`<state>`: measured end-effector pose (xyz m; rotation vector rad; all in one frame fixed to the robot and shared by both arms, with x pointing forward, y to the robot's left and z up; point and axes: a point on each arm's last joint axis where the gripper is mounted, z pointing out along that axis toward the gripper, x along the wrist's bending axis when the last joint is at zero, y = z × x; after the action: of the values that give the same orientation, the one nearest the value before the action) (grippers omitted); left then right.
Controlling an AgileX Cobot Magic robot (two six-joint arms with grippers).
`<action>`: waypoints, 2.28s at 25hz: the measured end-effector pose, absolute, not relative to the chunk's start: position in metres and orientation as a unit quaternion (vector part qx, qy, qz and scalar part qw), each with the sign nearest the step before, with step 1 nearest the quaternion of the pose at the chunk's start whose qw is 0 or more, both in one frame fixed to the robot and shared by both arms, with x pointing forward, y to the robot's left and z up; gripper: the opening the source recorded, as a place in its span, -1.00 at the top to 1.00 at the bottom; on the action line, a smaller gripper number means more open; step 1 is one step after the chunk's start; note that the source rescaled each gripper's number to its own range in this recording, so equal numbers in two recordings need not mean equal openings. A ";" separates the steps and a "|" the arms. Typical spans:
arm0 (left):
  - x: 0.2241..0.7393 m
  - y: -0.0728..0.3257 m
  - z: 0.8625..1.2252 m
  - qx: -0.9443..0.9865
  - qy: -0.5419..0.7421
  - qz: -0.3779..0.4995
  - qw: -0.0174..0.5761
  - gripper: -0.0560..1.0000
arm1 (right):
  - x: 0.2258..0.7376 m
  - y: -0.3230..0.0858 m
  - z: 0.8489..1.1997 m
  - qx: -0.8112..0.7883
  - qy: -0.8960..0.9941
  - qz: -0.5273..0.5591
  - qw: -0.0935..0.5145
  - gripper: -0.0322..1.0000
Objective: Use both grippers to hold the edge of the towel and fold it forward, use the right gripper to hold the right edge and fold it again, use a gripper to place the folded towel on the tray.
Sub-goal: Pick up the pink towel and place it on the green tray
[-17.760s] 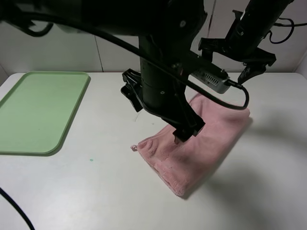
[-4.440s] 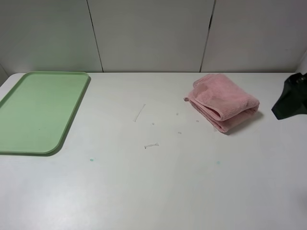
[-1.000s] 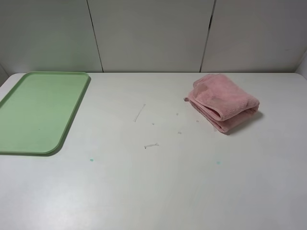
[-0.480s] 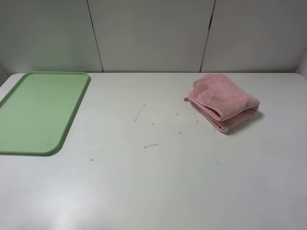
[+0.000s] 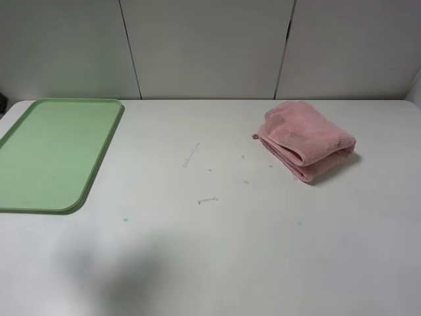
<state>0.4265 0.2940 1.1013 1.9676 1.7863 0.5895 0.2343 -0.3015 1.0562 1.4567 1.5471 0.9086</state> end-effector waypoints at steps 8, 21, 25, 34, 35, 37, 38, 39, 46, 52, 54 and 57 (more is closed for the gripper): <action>0.498 0.271 1.088 0.721 0.639 0.149 0.222 -0.94 | 0.234 -0.301 1.056 0.577 0.612 0.360 0.403 -1.00; 0.537 0.127 1.052 0.838 0.482 0.091 0.237 -0.93 | 0.234 -0.301 1.056 0.577 0.612 0.360 0.403 -1.00; 0.544 0.087 1.044 0.854 0.451 0.084 0.247 -0.93 | 0.234 -0.301 1.056 0.577 0.612 0.360 0.403 -1.00; 0.561 0.010 1.014 0.883 0.393 0.072 0.246 -1.00 | 0.234 -0.301 1.056 0.577 0.612 0.360 0.403 -1.00; 0.563 0.003 1.012 0.883 0.391 0.072 0.249 -1.00 | 0.234 -0.301 1.056 0.577 0.612 0.360 0.403 -1.00; 0.566 -0.011 1.002 0.883 0.393 0.066 0.248 -1.00 | 0.234 -0.301 1.056 0.577 0.612 0.360 0.403 -1.00; 0.567 -0.018 0.996 0.882 0.396 0.062 0.247 -1.00 | 0.234 -0.301 1.056 0.577 0.612 0.360 0.403 -1.00; 0.568 -0.023 0.992 0.881 0.400 0.059 0.247 -1.00 | 0.234 -0.301 1.056 0.577 0.612 0.360 0.403 -1.00; 0.578 -0.056 0.955 0.846 0.475 0.028 0.242 -1.00 | 0.234 -0.301 1.056 0.577 0.612 0.360 0.403 -1.00; 0.592 -0.071 0.934 0.818 0.518 0.017 0.248 -1.00 | 0.234 -0.301 1.056 0.577 0.612 0.360 0.403 -1.00; 0.596 -0.075 0.930 0.811 0.525 0.017 0.259 -1.00 | 0.234 -0.301 1.056 0.577 0.612 0.360 0.403 -1.00; 0.603 -0.082 0.924 0.799 0.534 0.018 0.277 -1.00 | 0.234 -0.301 1.056 0.577 0.612 0.360 0.403 -1.00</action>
<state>0.6028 -0.0818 0.9241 2.1440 1.4339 0.0487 0.2343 -0.3015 1.0562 1.4569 1.5463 0.9094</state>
